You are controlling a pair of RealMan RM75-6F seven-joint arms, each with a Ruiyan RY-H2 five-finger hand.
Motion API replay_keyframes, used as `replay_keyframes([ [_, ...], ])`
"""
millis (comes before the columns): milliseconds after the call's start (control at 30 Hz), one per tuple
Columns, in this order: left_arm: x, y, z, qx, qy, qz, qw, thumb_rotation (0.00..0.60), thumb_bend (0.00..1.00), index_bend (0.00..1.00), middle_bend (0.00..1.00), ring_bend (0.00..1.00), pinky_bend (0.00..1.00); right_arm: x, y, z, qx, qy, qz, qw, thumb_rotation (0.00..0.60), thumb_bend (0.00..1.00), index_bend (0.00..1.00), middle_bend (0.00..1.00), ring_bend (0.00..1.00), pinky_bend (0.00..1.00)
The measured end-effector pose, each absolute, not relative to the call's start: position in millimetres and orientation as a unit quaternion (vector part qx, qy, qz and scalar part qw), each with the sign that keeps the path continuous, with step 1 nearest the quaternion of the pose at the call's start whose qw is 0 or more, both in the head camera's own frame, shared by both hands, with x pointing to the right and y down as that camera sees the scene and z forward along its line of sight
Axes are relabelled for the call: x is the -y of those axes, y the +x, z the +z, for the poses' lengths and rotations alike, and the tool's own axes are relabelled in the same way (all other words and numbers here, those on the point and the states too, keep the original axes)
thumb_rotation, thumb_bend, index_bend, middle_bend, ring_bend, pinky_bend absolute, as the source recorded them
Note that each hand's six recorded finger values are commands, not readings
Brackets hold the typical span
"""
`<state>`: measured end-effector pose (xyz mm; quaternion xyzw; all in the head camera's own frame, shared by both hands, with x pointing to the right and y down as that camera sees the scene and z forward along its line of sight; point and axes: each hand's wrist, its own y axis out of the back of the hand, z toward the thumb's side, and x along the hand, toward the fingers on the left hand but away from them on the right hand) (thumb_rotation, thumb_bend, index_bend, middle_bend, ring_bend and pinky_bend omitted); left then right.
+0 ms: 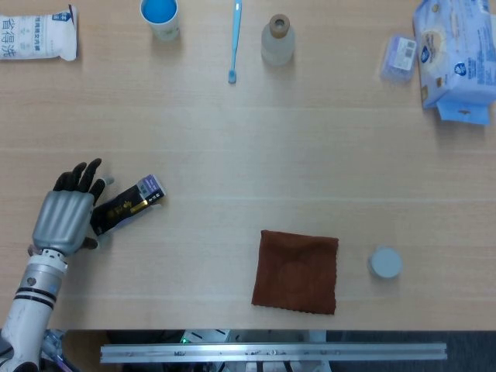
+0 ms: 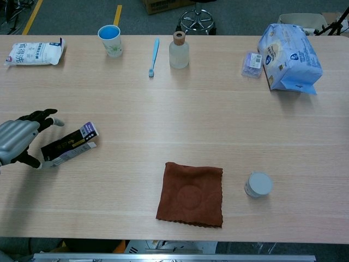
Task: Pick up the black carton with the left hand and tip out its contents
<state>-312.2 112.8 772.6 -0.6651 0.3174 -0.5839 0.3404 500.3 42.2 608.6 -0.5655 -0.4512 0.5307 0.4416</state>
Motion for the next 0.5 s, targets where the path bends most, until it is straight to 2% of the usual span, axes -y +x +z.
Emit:
replay_keyframes([
  [500,-98.8,-336.4,781.2,-0.323,-0.645,-0.607,0.334,0.6,0.14,0.19,0.0,0.0,0.13,-43.0,500.9,607.8,0.453,-0.564,0.531,0.442,0.6,0.21,0.14,0.22,0.13,0.23],
])
